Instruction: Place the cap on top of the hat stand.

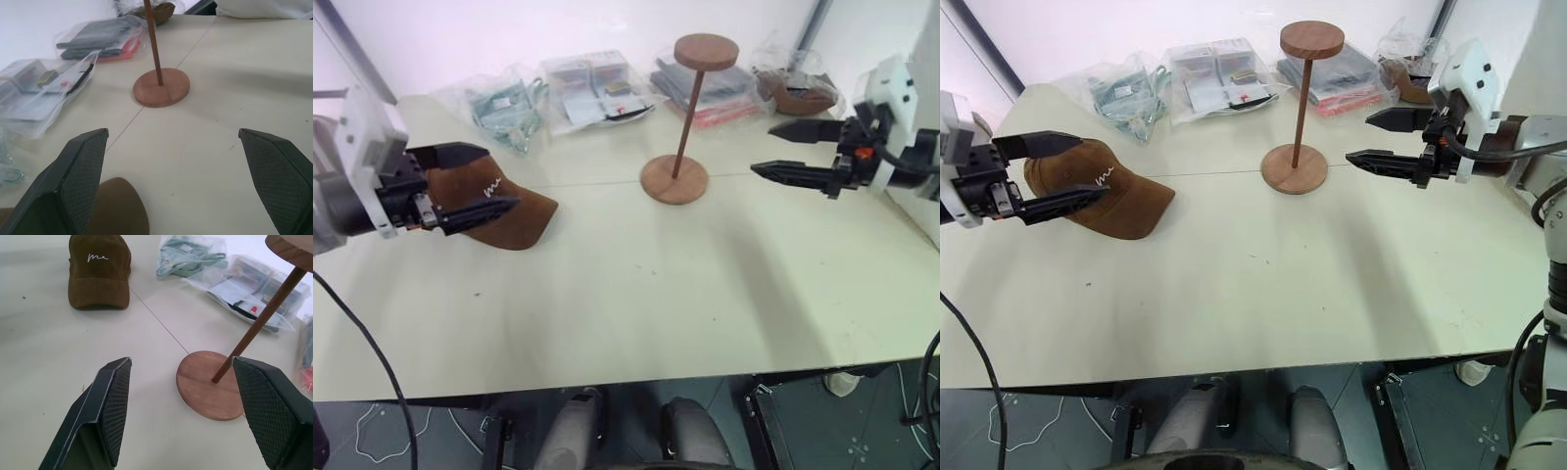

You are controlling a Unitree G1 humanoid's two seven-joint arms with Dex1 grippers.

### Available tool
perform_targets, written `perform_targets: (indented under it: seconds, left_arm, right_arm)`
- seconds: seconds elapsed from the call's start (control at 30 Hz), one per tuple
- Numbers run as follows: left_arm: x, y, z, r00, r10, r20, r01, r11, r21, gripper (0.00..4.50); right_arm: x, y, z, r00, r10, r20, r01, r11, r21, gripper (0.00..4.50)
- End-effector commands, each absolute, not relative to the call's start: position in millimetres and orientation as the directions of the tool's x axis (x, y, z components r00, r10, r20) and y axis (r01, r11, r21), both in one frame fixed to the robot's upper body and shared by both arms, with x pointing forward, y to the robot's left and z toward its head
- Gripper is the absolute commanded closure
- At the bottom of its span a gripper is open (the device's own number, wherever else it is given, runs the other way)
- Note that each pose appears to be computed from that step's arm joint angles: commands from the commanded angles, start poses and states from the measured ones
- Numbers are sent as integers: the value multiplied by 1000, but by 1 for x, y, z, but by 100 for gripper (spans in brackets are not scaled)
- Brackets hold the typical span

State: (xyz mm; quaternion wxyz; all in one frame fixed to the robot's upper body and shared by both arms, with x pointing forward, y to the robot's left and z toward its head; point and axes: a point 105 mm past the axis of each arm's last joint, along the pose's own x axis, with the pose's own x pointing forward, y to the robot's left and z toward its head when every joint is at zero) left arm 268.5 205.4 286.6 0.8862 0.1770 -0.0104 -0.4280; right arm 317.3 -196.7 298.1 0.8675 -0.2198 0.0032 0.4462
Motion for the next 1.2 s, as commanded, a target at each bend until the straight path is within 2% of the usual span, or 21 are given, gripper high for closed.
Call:
perform_targets:
  seconds: [0.03, 0.6, 0.97, 1.2]
  left_arm:
    - [263, 209, 303, 661, -745, -96, 717, 588, 373, 1]
    - [254, 218, 301, 696, -710, -110, 692, 622, 366, 1]
    - [259, 221, 289, 719, -683, -126, 670, 634, 387, 1]
    - [263, 206, 246, 774, -593, -225, 609, 596, 523, 1]
  right_arm:
    - [316, -196, 312, 606, 777, -172, -756, 496, -427, 115]
    - [333, -168, 309, 549, 820, -160, -790, 446, -421, 115]
    - [335, -162, 311, 524, 835, -167, -801, 416, -431, 115]
    - [334, -157, 298, 505, 846, -171, -825, 415, -384, 115]
